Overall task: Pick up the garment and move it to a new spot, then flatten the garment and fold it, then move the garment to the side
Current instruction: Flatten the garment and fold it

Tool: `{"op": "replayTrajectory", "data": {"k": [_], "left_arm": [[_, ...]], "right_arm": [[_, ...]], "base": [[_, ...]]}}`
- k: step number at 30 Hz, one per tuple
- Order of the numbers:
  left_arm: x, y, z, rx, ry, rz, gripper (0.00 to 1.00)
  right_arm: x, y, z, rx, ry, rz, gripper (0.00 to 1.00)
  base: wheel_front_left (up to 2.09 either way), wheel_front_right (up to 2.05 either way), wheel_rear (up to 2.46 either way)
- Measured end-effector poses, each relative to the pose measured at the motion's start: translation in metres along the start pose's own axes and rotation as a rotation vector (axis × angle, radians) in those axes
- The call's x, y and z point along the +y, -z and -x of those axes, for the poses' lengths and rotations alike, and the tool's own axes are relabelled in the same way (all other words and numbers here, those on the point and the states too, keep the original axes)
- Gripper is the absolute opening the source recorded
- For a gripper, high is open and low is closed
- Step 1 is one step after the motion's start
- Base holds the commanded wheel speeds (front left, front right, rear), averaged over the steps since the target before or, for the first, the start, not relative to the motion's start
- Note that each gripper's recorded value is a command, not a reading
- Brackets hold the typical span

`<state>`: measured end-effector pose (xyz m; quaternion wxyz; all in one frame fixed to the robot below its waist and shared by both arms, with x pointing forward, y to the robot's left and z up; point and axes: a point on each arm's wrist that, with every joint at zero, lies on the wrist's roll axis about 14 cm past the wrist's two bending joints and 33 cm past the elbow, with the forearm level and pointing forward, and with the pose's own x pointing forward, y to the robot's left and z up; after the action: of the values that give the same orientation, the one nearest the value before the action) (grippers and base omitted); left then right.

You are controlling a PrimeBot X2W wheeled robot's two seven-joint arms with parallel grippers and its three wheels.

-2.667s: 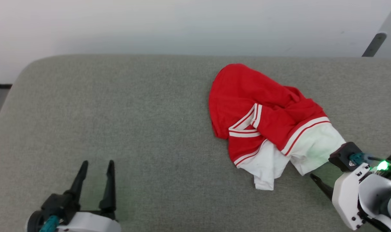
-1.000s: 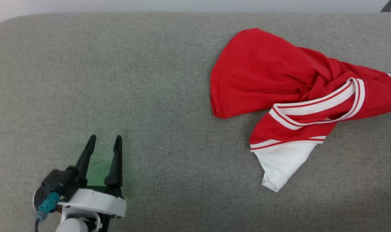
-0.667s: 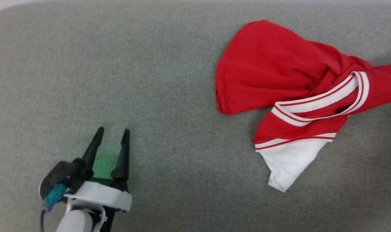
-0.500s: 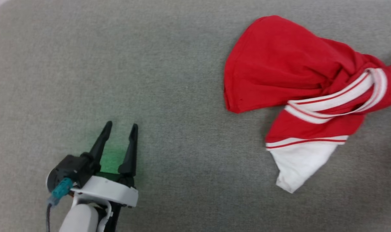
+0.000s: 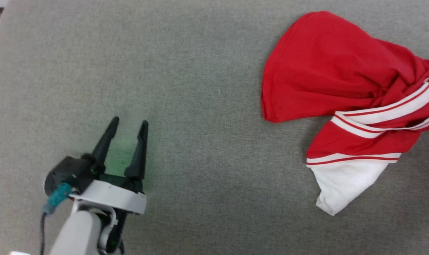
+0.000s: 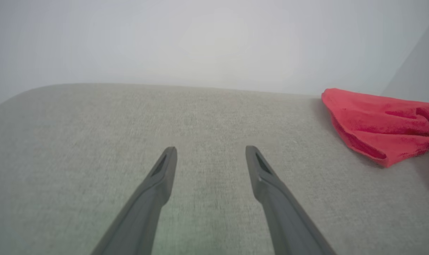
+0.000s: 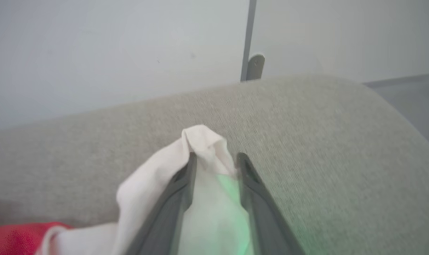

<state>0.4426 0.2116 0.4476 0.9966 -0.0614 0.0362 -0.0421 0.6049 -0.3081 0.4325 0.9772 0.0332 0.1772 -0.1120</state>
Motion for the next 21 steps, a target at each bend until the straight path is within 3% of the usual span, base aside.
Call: {"op": "replayTrajectory", "data": {"k": [6,11,15,21], "left_arm": [[-0.001,-0.034,-0.011,-0.061,0.085,-0.092,1.00],[-0.019,-0.060,-0.029,-0.048,0.207,-0.155,1.00],[-0.056,-0.068,-0.038,0.080,0.346,-0.154,1.00],[-0.121,-0.064,-0.036,0.384,0.579,-0.113,1.00]], "right_arm": [[0.031,-0.042,0.018,-0.194,-0.091,0.050,1.00],[0.063,-0.053,0.050,-0.303,-0.212,0.049,1.00],[0.081,-0.047,0.092,-0.369,-0.330,0.039,1.00],[0.069,-0.038,0.157,-0.432,-0.391,0.009,1.00]], "base": [[0.00,0.00,0.00],[0.00,0.00,0.00],[0.00,0.00,0.00],[0.00,0.00,0.00]]}}
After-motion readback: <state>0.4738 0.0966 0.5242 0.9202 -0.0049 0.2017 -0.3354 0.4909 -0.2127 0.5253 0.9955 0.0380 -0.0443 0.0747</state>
